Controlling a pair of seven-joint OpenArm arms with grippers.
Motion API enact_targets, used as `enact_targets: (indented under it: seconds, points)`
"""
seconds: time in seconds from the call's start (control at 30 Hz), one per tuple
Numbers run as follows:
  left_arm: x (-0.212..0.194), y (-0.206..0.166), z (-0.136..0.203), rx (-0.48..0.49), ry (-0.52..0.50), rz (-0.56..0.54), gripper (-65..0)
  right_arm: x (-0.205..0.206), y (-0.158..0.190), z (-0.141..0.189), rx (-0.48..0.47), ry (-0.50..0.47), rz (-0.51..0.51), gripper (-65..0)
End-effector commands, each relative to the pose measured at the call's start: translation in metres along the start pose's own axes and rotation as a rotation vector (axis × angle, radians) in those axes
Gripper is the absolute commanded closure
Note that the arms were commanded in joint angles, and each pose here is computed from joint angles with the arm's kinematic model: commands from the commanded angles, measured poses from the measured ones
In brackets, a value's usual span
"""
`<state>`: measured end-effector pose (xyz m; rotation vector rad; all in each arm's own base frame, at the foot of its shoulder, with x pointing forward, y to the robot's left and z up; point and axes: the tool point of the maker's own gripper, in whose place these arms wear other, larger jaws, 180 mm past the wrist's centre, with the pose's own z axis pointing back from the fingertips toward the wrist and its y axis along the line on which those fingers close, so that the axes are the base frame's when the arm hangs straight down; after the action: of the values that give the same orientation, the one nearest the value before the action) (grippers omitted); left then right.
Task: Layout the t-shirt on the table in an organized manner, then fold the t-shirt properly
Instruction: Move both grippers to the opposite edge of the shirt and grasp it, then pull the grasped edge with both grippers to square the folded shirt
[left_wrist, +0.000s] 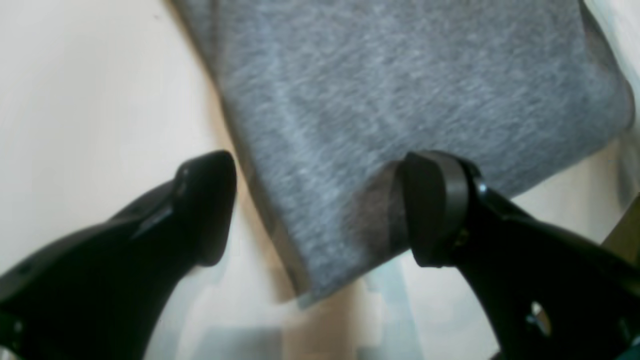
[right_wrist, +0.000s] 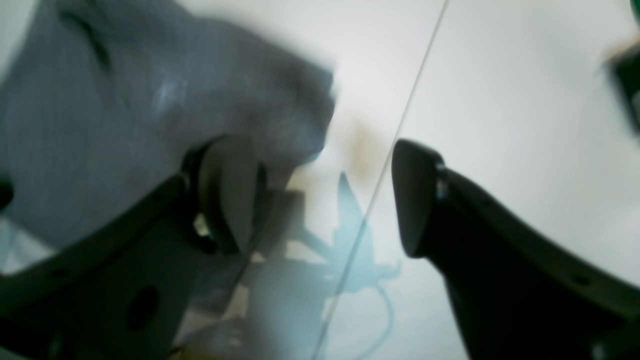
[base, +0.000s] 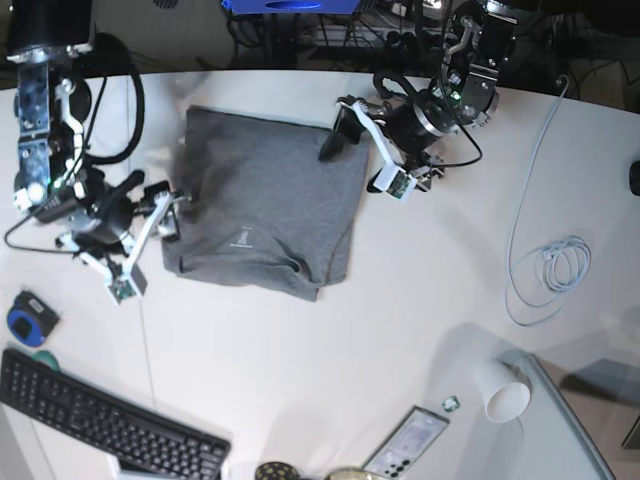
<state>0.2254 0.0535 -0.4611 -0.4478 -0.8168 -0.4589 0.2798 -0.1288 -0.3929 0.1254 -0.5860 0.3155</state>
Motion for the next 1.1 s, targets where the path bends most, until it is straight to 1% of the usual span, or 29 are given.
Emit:
enact_targets:
  seconds: [0.0, 0.03, 0.07, 0.17, 0.37, 0.43, 0.53, 0.6, 0.67, 0.73, 0.87, 0.93, 1.07]
  points:
    - [0.023, -0.002, 0.001, -0.01, -0.07, -0.017, -48.7, 0.004, 0.005, 0.002, 0.013, -0.03, 0.0, -29.1]
    - [0.025, -0.004, 0.003, -0.013, -0.077, -0.02, -48.7, -0.004, 0.009, 0.001, 0.022, -0.024, -0.011, -23.6]
    - [0.028, -0.005, 0.003, -0.012, -0.083, -0.022, -48.7, -0.011, 0.011, -0.001, 0.028, -0.018, -0.019, -19.4]
    - [0.028, -0.005, 0.003, -0.012, -0.083, -0.022, -48.7, -0.031, 0.018, -0.009, 0.05, 0.01, -0.051, -9.5]
    - [0.01, -0.001, -0.002, -0.012, -0.035, -0.002, -48.7, -0.064, 0.041, -0.031, 0.107, 0.093, -0.128, -8.6]
    - [0.002, 0.0, -0.003, -0.01, -0.016, 0.008, -48.7, -0.071, 0.044, -0.036, 0.115, 0.097, -0.143, -8.6]
    - [-0.006, 0.001, -0.002, -0.006, -0.002, 0.019, -48.7, -0.086, 0.05, -0.042, 0.131, 0.141, -0.132, -8.4]
    - [-0.008, 0.001, -0.002, -0.006, 0.004, 0.022, -48.7, -0.102, 0.047, -0.044, 0.127, 0.186, -0.128, -8.4]
    - [-0.008, -0.001, -0.002, -0.01, 0.004, 0.021, -48.7, -0.112, 0.044, -0.044, 0.123, 0.209, -0.13, -8.4]
    - [-0.013, -0.005, 0.002, -0.012, 0.01, 0.027, -48.7, -0.115, 0.046, -0.042, 0.125, 0.21, -0.129, -8.4]
    - [0.0, -0.014, 0.009, -0.021, -0.03, 0.013, -48.7, -0.096, 0.051, -0.023, 0.123, 0.151, -0.094, -8.4]
    - [0.013, -0.018, 0.013, -0.027, -0.064, -0.003, -48.7, -0.086, 0.053, -0.012, 0.121, 0.133, -0.073, -8.4]
    - [0.028, -0.017, 0.011, -0.024, -0.097, -0.016, -48.7, -0.083, 0.06, -0.012, 0.132, 0.129, -0.073, -8.4]
